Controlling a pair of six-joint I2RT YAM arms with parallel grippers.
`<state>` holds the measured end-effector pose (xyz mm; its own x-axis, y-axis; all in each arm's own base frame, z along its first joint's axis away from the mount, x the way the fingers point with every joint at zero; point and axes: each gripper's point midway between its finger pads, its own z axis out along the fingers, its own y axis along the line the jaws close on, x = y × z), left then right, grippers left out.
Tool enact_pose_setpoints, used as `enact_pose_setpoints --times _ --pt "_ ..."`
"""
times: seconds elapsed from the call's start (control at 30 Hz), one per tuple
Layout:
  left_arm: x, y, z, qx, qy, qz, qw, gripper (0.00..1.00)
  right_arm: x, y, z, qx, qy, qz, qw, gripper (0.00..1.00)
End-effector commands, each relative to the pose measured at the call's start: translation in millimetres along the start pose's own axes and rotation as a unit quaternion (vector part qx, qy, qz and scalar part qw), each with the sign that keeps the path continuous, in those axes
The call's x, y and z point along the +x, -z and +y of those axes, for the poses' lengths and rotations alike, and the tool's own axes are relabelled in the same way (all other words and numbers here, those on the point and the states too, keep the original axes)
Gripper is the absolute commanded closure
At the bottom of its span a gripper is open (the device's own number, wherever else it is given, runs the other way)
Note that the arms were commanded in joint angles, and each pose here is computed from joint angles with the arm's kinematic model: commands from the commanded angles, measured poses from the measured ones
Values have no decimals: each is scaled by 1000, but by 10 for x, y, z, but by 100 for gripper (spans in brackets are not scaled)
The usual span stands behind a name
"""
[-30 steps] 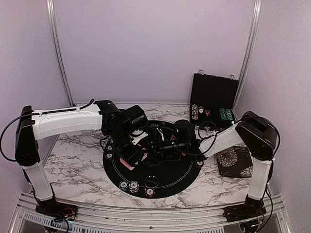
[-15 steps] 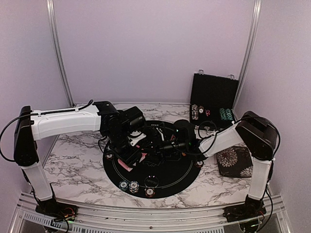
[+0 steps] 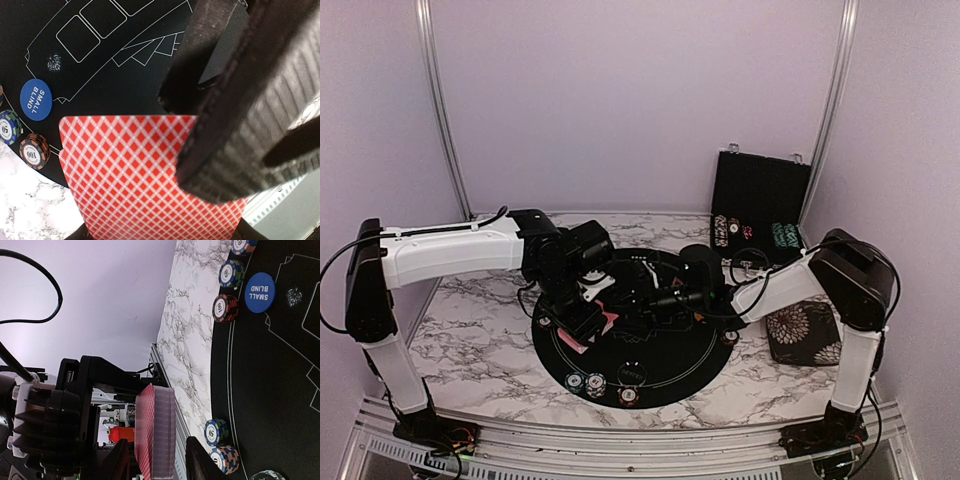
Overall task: Distribute texas hold em gaming equipment
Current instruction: Pick up the poker card from the face-down deck piles.
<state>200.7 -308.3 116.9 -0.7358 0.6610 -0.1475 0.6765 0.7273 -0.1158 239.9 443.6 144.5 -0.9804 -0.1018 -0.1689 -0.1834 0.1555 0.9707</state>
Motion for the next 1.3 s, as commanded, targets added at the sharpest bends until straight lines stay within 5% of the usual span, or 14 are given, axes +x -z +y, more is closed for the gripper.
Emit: enact_pose_setpoints --times 0.0,1.27 --pt "29 149 24 5 6 -13 1000 39 43 23 118 -8 17 -1 1000 64" --pt "81 89 88 5 8 -2 1000 39 97 -6 157 -5 21 5 1000 77"
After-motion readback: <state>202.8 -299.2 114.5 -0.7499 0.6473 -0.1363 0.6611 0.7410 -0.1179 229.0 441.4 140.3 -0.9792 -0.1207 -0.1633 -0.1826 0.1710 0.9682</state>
